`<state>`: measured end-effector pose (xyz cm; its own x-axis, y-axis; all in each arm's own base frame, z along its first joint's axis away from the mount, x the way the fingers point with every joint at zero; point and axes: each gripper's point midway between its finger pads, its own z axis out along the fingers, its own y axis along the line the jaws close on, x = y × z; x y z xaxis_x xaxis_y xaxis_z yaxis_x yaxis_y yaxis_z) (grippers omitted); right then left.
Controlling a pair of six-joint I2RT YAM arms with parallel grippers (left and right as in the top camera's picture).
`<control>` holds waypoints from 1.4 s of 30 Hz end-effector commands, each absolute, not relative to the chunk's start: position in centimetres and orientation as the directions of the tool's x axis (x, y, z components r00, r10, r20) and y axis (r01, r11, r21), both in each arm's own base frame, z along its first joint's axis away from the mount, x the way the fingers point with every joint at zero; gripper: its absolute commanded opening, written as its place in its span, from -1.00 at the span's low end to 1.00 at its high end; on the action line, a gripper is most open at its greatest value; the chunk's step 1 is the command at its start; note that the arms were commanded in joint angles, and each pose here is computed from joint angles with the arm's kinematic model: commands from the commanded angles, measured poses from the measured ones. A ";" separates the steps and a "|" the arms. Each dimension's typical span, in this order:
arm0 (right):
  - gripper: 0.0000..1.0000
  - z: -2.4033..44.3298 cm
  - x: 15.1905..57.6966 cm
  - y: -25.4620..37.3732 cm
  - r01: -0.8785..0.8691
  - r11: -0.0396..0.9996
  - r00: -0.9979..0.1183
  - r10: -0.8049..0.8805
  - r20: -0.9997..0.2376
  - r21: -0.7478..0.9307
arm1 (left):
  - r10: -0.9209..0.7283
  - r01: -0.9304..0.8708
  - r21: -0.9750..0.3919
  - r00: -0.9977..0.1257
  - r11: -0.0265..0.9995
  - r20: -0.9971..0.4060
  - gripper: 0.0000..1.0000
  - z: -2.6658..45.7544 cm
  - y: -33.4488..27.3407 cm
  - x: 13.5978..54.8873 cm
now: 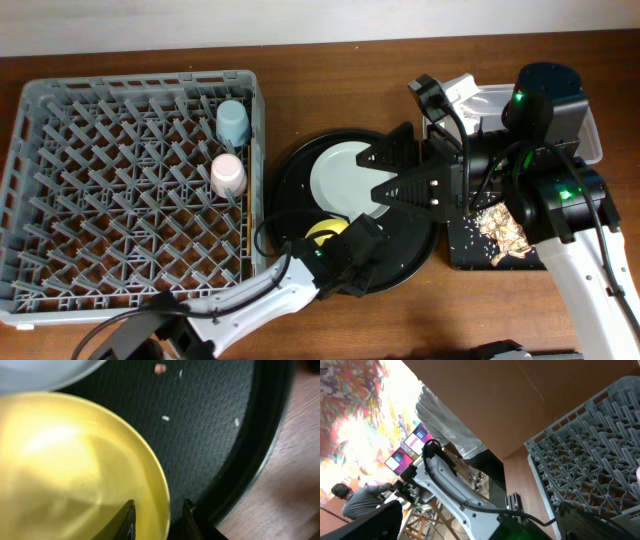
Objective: Sort waste into correct bins and load items into the dishwasher rack
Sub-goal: 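Grasp the yellow bowl with the left gripper and lift, then place the yellow bowl in the rack with the left gripper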
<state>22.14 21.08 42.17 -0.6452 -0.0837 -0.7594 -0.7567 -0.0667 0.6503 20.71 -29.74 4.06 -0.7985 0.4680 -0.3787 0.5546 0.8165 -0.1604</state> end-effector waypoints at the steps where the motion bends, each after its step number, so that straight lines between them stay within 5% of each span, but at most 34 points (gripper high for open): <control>1: 0.97 42.2 22.2 21.0 -0.763 -0.063 -0.639 -0.080 -0.765 0.643 | 0.482 0.544 -0.124 -0.811 0.830 -0.331 -0.47 2.0 -28.8 20.4; 2: 0.97 42.2 22.2 21.0 -0.763 -0.062 -0.639 -0.080 -0.765 0.643 | 0.481 0.544 -0.126 -0.811 0.830 -0.334 -0.50 2.1 -28.8 20.4; 4: 0.97 42.2 22.2 21.0 -0.763 -0.063 -0.639 -0.080 -0.765 0.643 | 0.478 0.543 -0.126 -0.810 0.830 -0.339 -0.99 2.1 -28.9 20.6; 7: 0.97 42.2 22.2 21.0 -0.763 -0.063 -0.639 -0.080 -0.765 0.643 | 0.460 0.547 -0.148 -0.799 0.824 -0.388 -0.99 4.5 -30.2 21.5; 12: 0.97 42.2 22.2 21.0 -0.763 -0.063 -0.639 -0.080 -0.765 0.643 | 0.243 0.504 -0.336 -0.774 0.796 -0.584 -0.99 23.6 -26.5 25.2; 14: 0.97 42.2 22.2 21.0 -0.763 -0.063 -0.639 -0.080 -0.765 0.643 | 0.165 0.477 -0.404 -0.780 0.781 -0.603 -0.99 26.3 -23.7 25.6; 17: 0.97 42.2 22.2 21.0 -0.763 -0.063 -0.639 -0.080 -0.765 0.643 | 0.063 0.478 -0.620 -0.820 0.622 -0.569 -0.99 29.1 -17.8 26.1; 21: 0.97 42.2 22.2 21.0 -0.763 -0.063 -0.639 -0.080 -0.765 0.643 | -0.016 0.417 -0.851 -0.895 0.319 -0.445 -1.00 28.3 -14.2 27.2; 30: 0.97 42.2 22.2 21.0 -0.763 -0.062 -0.639 -0.080 -0.765 0.643 | -0.085 0.173 -0.932 -0.974 0.320 -0.210 -0.99 18.7 -9.8 26.4; 37: 0.97 42.2 22.2 21.0 -0.763 -0.063 -0.639 -0.080 -0.765 0.643 | -0.243 0.091 -0.943 -0.954 0.321 -0.175 -1.00 16.7 -6.1 26.5; 42: 0.97 42.2 22.2 21.0 -0.763 -0.063 -0.639 -0.080 -0.765 0.643 | -0.439 0.088 -0.995 -0.893 0.040 -0.097 -0.99 21.9 -5.3 28.4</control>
<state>22.20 21.06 42.15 -0.6467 -0.0833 -0.7581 -0.7555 -0.0660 0.6518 27.69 -5.64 19.60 -0.9206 -0.3574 -0.1572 0.0980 0.1784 -0.9791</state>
